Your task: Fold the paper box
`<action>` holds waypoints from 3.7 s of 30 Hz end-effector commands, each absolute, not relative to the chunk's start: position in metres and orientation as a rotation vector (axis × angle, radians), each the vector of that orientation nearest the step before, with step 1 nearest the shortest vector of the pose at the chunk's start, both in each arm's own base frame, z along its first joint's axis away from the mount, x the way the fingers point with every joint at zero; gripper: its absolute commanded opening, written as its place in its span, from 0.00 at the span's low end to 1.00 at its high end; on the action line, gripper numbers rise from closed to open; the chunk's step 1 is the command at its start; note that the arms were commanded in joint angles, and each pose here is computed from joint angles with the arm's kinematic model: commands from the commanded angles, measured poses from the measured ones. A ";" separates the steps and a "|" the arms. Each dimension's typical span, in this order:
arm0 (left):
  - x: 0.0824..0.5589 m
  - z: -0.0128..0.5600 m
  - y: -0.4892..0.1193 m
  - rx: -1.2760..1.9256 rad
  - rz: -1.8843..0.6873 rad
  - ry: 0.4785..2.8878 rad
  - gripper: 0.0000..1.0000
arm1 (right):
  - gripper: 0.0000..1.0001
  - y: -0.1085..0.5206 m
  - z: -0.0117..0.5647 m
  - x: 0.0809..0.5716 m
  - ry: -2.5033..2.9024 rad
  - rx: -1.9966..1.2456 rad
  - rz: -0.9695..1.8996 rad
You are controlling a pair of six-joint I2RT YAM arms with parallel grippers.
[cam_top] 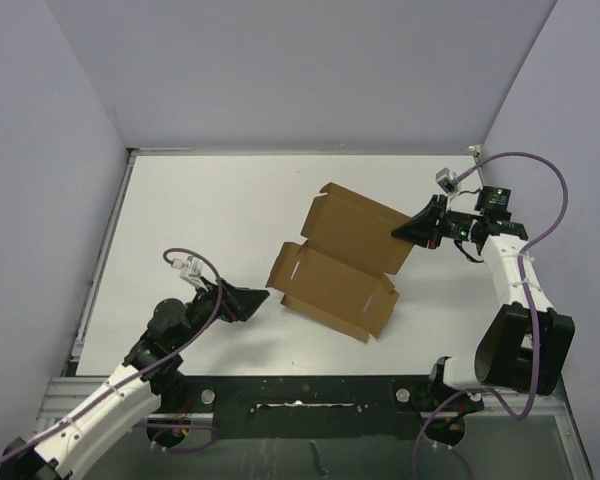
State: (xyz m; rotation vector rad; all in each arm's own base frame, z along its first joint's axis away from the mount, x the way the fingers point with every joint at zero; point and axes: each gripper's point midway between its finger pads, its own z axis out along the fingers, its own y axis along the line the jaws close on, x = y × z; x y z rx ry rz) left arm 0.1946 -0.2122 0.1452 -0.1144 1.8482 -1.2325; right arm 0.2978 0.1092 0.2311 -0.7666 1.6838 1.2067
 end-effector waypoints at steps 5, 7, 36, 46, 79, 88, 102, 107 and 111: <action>0.193 0.147 -0.193 -0.151 -1.101 1.930 0.96 | 0.00 0.110 0.246 0.295 1.640 -0.778 1.184; 0.198 0.153 -0.204 -0.127 -1.138 1.918 0.92 | 0.00 0.110 0.246 0.296 1.642 -0.776 1.180; 0.217 0.140 -0.207 -0.163 -1.192 1.907 0.66 | 0.00 0.110 0.252 0.297 1.645 -0.739 1.209; 0.212 0.216 -0.217 -0.269 -1.406 1.728 0.67 | 0.00 0.111 0.280 0.304 1.677 -0.535 1.247; 0.269 0.301 -0.343 -0.335 -1.482 1.541 0.57 | 0.00 0.185 0.311 0.286 1.842 -0.339 1.649; 0.265 0.308 -0.342 -0.377 -1.567 1.499 0.22 | 0.00 0.188 0.288 0.285 1.893 -0.256 1.665; 0.260 0.313 -0.348 -0.392 -1.676 1.452 0.00 | 0.00 0.178 0.286 0.295 1.846 -0.178 1.648; 0.260 0.305 -0.341 -0.375 -1.617 1.494 0.40 | 0.00 0.170 0.291 0.295 1.813 -0.228 1.600; 0.268 0.302 -0.324 -0.395 -1.554 1.508 0.52 | 0.00 0.167 0.293 0.293 1.803 -0.247 1.587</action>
